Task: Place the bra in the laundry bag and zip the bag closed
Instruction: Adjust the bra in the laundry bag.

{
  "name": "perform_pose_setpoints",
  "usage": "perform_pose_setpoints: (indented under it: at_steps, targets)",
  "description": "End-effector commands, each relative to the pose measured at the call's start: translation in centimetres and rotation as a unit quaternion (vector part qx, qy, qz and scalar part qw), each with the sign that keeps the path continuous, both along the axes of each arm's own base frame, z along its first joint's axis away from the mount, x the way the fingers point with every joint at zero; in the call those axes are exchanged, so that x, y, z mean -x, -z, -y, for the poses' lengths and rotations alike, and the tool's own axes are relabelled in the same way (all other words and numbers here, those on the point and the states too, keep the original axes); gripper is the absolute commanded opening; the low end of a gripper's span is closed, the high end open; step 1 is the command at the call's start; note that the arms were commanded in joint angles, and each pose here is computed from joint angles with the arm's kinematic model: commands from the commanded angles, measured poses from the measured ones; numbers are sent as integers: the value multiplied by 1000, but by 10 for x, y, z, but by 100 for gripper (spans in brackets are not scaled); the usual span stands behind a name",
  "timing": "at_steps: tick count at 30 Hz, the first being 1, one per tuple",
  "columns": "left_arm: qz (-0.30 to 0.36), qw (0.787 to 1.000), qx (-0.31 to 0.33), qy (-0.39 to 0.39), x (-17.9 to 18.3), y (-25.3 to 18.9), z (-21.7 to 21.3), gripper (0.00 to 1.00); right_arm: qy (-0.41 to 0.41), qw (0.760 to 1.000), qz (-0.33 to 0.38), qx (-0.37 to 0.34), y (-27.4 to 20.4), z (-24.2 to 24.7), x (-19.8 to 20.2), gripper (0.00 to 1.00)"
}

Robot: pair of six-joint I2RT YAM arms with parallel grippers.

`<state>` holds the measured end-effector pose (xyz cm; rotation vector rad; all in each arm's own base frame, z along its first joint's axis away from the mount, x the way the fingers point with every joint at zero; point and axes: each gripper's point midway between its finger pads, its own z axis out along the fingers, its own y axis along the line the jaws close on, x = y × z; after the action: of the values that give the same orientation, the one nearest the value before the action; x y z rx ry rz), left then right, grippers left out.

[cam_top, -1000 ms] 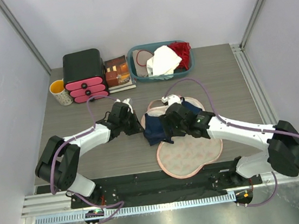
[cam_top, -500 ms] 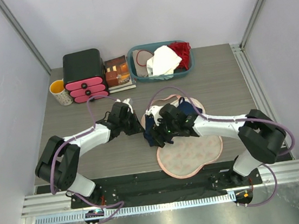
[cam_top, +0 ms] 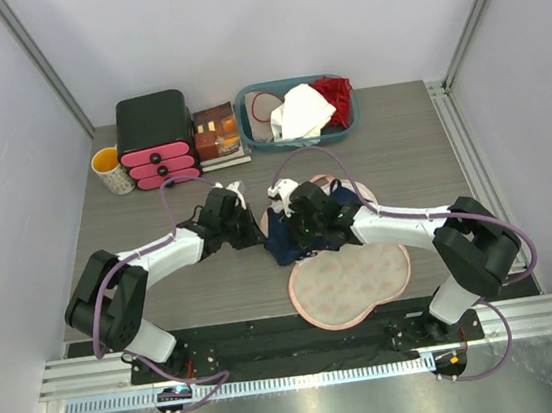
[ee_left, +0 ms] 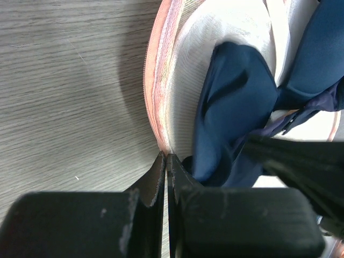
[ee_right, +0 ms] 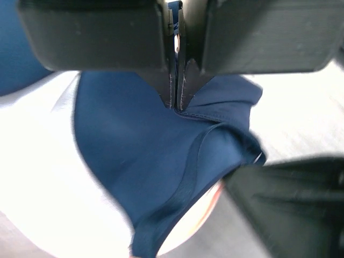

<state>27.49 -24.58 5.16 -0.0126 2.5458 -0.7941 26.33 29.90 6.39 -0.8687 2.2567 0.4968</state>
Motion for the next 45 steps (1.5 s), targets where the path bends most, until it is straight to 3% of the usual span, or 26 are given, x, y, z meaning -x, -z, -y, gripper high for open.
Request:
perform_pose_setpoints:
  at_steps: [1,8,12,17,27,44,45]
  targets:
    - [25,1000,14,12,-6,-14,7,0,105,991,85,-13,-40,8,-45,1]
    - [25,1000,11,11,-6,-15,6,0,232,961,147,19,-45,45,-72,1]
    - [26,1000,10,12,-6,-17,6,0,147,984,101,6,-26,18,-56,1]
    - [26,1000,6,10,-8,-16,5,0,77,991,91,-65,-43,-4,-36,1]
    - [28,1000,0,7,-9,-15,3,0,16,999,31,-39,-27,7,3,1]
    - [26,1000,-2,7,-10,-13,3,0,62,997,37,5,-19,33,-3,2]
    - [25,1000,-1,8,-10,-13,4,0,75,996,36,13,-17,37,-4,14]
